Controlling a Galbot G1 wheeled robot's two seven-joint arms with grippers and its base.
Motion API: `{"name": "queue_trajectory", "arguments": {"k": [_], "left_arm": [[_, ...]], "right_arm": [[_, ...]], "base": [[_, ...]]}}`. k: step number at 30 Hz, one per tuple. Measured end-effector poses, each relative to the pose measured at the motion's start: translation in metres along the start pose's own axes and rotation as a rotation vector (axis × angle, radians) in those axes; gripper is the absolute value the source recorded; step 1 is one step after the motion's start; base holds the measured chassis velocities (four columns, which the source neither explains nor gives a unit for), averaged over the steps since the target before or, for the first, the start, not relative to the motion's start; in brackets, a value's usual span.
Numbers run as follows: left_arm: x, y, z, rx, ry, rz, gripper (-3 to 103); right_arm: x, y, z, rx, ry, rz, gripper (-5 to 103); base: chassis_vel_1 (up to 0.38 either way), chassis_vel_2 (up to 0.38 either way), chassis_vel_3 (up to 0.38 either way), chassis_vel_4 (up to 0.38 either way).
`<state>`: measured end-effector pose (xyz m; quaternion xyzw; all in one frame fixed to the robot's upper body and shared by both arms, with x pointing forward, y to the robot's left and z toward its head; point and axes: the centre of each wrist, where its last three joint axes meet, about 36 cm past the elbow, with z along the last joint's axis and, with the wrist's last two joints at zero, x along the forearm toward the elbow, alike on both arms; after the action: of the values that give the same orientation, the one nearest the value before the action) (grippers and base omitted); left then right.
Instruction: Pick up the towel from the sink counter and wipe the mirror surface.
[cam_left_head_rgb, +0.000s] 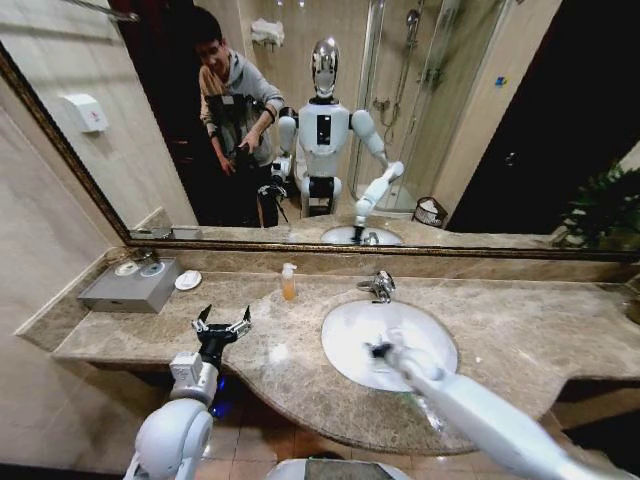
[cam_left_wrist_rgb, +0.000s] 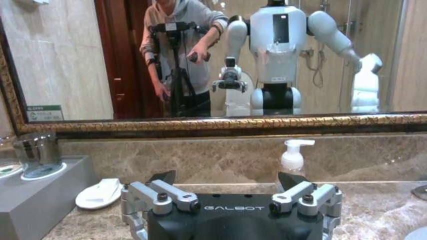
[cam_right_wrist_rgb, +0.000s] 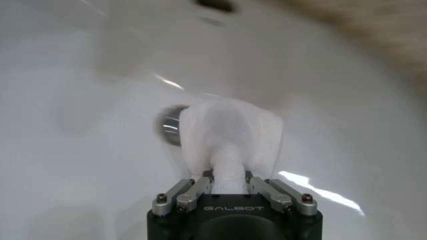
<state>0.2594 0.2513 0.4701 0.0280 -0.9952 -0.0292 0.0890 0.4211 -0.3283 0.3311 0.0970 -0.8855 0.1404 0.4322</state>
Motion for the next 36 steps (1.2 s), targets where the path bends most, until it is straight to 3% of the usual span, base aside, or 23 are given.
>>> {"name": "queue_trajectory", "arguments": {"k": [1, 3, 6, 9, 12, 13, 16, 17, 19, 21, 23, 25, 26, 29, 30, 33, 36], "left_arm": [[0.0, 0.0, 0.0, 0.0, 0.0, 0.0, 100], [0.0, 0.0, 0.0, 0.0, 0.0, 0.0, 100], [0.0, 0.0, 0.0, 0.0, 0.0, 0.0, 100], [0.0, 0.0, 0.0, 0.0, 0.0, 0.0, 100], [0.0, 0.0, 0.0, 0.0, 0.0, 0.0, 100], [0.0, 0.0, 0.0, 0.0, 0.0, 0.0, 100], [0.0, 0.0, 0.0, 0.0, 0.0, 0.0, 100], [0.0, 0.0, 0.0, 0.0, 0.0, 0.0, 100], [0.0, 0.0, 0.0, 0.0, 0.0, 0.0, 100], [0.0, 0.0, 0.0, 0.0, 0.0, 0.0, 100], [0.0, 0.0, 0.0, 0.0, 0.0, 0.0, 100], [0.0, 0.0, 0.0, 0.0, 0.0, 0.0, 100], [0.0, 0.0, 0.0, 0.0, 0.0, 0.0, 100], [0.0, 0.0, 0.0, 0.0, 0.0, 0.0, 100], [0.0, 0.0, 0.0, 0.0, 0.0, 0.0, 100], [0.0, 0.0, 0.0, 0.0, 0.0, 0.0, 100], [0.0, 0.0, 0.0, 0.0, 0.0, 0.0, 100]], "right_arm": [[0.0, 0.0, 0.0, 0.0, 0.0, 0.0, 16], [0.008, -0.031, 0.002, 0.049, -0.027, 0.045, 16], [0.01, -0.037, 0.0, 0.061, -0.045, 0.053, 16], [0.006, -0.024, 0.0, 0.055, -0.059, 0.014, 16], [-0.009, 0.023, -0.011, 0.049, -0.103, -0.115, 16], [-0.009, 0.023, -0.011, 0.049, -0.103, -0.115, 16], [-0.029, 0.088, -0.039, -0.085, -0.129, -0.308, 16], [-0.029, 0.088, -0.039, -0.085, -0.129, -0.308, 16], [-0.03, 0.121, -0.059, -0.214, -0.164, -0.399, 16], [-0.02, 0.129, -0.07, -0.297, -0.188, -0.421, 16], [-0.008, 0.125, -0.074, -0.329, -0.206, -0.417, 16], [0.017, 0.096, -0.075, -0.352, -0.236, -0.375, 16], [0.017, 0.096, -0.075, -0.352, -0.236, -0.375, 16], [0.055, 0.036, -0.056, -0.285, -0.239, -0.238, 16], [0.055, 0.036, -0.056, -0.285, -0.239, -0.238, 16], [0.078, 0.008, -0.032, -0.203, -0.242, -0.169, 16], [0.085, 0.005, -0.025, -0.183, -0.268, -0.15, 16]], "base": [[0.0, 0.0, 0.0, 0.0], [0.0, 0.0, 0.0, 0.0], [0.0, 0.0, 0.0, 0.0], [0.0, 0.0, 0.0, 0.0], [0.0, 0.0, 0.0, 0.0], [0.0, 0.0, 0.0, 0.0], [0.0, 0.0, 0.0, 0.0], [0.0, 0.0, 0.0, 0.0], [0.0, 0.0, 0.0, 0.0], [0.0, 0.0, 0.0, 0.0], [0.0, 0.0, 0.0, 0.0], [0.0, 0.0, 0.0, 0.0], [0.0, 0.0, 0.0, 0.0], [0.0, 0.0, 0.0, 0.0], [0.0, 0.0, 0.0, 0.0], [0.0, 0.0, 0.0, 0.0], [0.0, 0.0, 0.0, 0.0]]}}
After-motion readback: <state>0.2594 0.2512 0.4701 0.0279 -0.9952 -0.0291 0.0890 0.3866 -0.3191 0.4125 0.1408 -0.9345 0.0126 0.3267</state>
